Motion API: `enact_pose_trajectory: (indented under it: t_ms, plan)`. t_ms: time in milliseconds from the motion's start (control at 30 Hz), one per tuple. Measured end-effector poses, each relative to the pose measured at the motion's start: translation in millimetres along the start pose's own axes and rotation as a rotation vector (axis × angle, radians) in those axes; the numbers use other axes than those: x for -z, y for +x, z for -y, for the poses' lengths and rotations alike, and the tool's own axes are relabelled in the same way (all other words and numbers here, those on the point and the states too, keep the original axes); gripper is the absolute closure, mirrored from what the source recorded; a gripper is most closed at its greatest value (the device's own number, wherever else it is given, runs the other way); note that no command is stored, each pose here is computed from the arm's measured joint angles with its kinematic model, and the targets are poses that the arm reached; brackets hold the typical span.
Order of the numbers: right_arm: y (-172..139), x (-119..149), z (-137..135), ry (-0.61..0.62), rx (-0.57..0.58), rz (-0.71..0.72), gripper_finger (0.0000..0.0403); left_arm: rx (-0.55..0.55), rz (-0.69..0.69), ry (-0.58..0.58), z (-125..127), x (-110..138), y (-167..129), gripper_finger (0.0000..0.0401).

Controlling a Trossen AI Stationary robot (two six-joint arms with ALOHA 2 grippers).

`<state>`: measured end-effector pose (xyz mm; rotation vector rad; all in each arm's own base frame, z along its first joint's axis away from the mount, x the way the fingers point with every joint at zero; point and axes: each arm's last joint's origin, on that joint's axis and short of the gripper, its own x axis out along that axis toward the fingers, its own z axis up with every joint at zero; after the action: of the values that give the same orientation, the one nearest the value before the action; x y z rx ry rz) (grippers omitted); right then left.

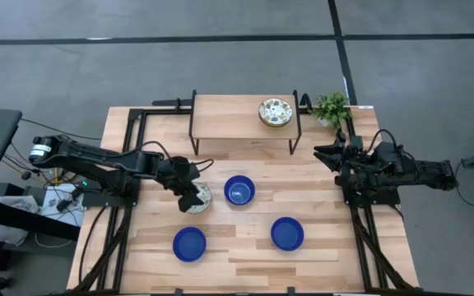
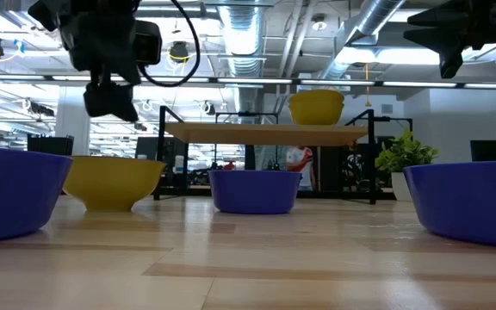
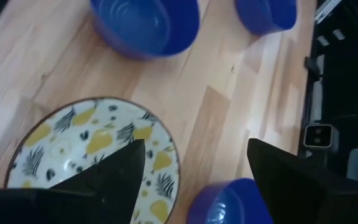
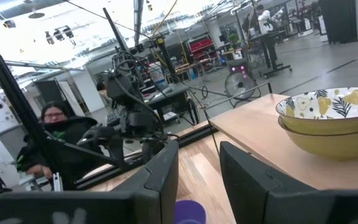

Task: Pick & Place Mini bowls
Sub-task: Stack the yellow patterned bowl on top of the stacked yellow patterned bowl on the shelf

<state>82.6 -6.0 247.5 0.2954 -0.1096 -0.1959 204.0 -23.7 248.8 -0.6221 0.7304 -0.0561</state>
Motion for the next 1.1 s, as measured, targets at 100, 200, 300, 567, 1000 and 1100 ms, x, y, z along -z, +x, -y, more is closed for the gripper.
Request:
enact_pose_trajectory:
  t_ms: [100,200,300,567,1000,1100]
  plan:
    - [0.0,0.0,0.0,0.000,0.000,0.000,0.0296,0.023,0.020,0.015,3.4,-1.2,0.4,0.0119]
    - [0.0,0.0,0.0,0.000,0.000,0.000,0.0296,0.049,0.019,0.035,8.7,0.7,1.1,0.0119]
    - [0.0,0.0,0.0,0.000,0.000,0.000,0.0296,0.073,0.004,0.058,16.4,4.0,1.2,0.0119]
    - [0.0,-0.1,0.0,0.000,0.000,0.000,0.0296,0.102,-0.031,0.116,45.5,-2.2,12.5,0.0119]
    - [0.0,0.0,0.0,0.000,0.000,-0.001,0.0296,-0.172,-0.339,0.130,48.9,1.4,51.1,0.0119]
    - [0.0,-0.1,0.0,0.000,0.000,0.000,0.0296,-0.197,-0.346,0.132,47.1,2.5,56.1,0.0119]
